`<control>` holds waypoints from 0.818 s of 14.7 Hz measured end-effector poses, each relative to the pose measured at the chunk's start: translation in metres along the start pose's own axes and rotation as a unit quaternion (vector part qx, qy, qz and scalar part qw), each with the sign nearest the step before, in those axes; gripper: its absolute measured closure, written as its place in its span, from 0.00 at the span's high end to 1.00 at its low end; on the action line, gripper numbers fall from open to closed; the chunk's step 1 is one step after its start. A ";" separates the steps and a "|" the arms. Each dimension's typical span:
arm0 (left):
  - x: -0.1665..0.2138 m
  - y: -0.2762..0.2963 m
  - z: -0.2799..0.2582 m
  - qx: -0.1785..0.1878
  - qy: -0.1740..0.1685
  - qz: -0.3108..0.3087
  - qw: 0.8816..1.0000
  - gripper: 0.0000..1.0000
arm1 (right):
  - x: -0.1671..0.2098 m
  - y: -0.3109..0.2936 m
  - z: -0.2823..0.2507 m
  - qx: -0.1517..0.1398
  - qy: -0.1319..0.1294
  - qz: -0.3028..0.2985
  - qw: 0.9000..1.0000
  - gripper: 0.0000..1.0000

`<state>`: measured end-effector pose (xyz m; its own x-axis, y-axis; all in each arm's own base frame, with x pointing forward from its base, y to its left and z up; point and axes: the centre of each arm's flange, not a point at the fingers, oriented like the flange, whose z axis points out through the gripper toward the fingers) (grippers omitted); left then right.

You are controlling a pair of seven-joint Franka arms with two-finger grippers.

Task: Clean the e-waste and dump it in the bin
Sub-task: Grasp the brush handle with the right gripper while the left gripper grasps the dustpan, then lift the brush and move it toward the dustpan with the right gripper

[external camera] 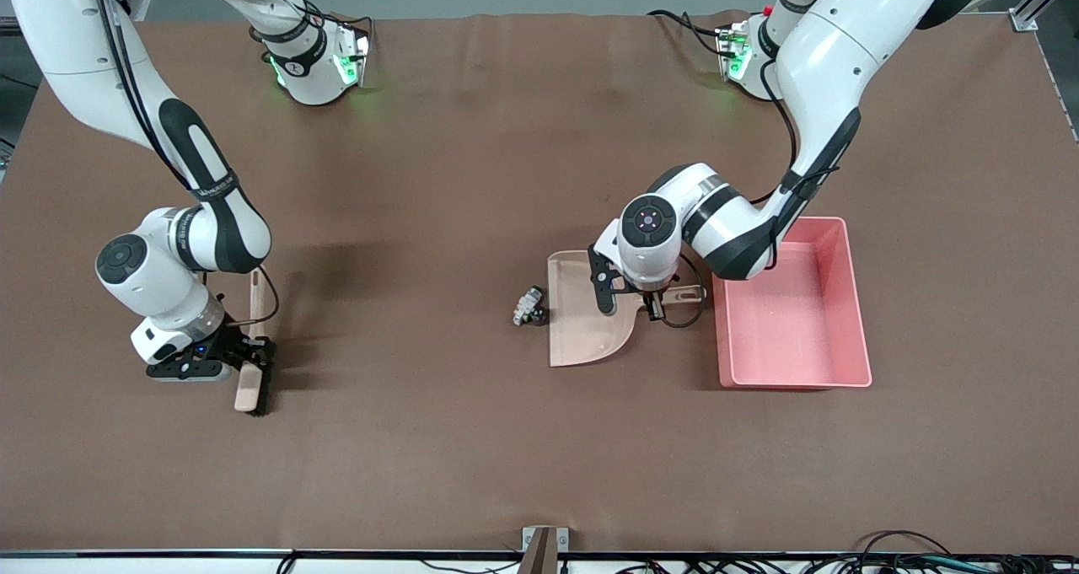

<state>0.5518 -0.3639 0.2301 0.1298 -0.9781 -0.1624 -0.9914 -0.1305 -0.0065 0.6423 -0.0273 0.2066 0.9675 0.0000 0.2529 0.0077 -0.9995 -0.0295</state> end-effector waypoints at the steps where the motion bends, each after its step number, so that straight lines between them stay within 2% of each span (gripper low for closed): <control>1: 0.000 0.000 0.000 0.000 0.000 0.000 1.000 0.52 | 0.000 0.000 0.000 0.000 0.000 0.000 1.000 0.43; 2: 0.000 0.000 0.000 0.000 0.000 0.000 1.000 0.48 | 0.000 0.000 0.000 0.000 0.000 0.000 1.000 0.43; 5: 0.000 0.000 0.001 0.001 -0.001 0.002 1.000 0.44 | 0.000 0.000 0.000 0.000 0.000 0.000 1.000 0.43; 6: 0.000 0.000 0.001 0.001 -0.001 0.003 1.000 0.39 | 0.000 -0.001 0.000 0.001 0.000 0.001 1.000 0.43; 7: 0.000 0.000 0.001 0.001 -0.001 0.004 1.000 0.39 | 0.000 -0.003 0.000 0.001 0.000 0.004 1.000 0.43; 8: 0.000 0.000 0.001 0.001 -0.001 0.008 1.000 0.34 | 0.000 -0.006 0.000 0.003 -0.003 0.009 1.000 0.43; 12: 0.000 0.000 0.002 0.001 -0.001 0.018 1.000 0.34 | 0.007 -0.022 -0.014 0.008 -0.047 0.014 0.999 0.43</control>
<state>0.5516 -0.3640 0.2285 0.0950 -0.9817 -0.1651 -0.9954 -0.0958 -0.0032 0.6456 -0.0054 0.2225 0.9868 -0.0252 0.1599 -0.0173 -0.9986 -0.0501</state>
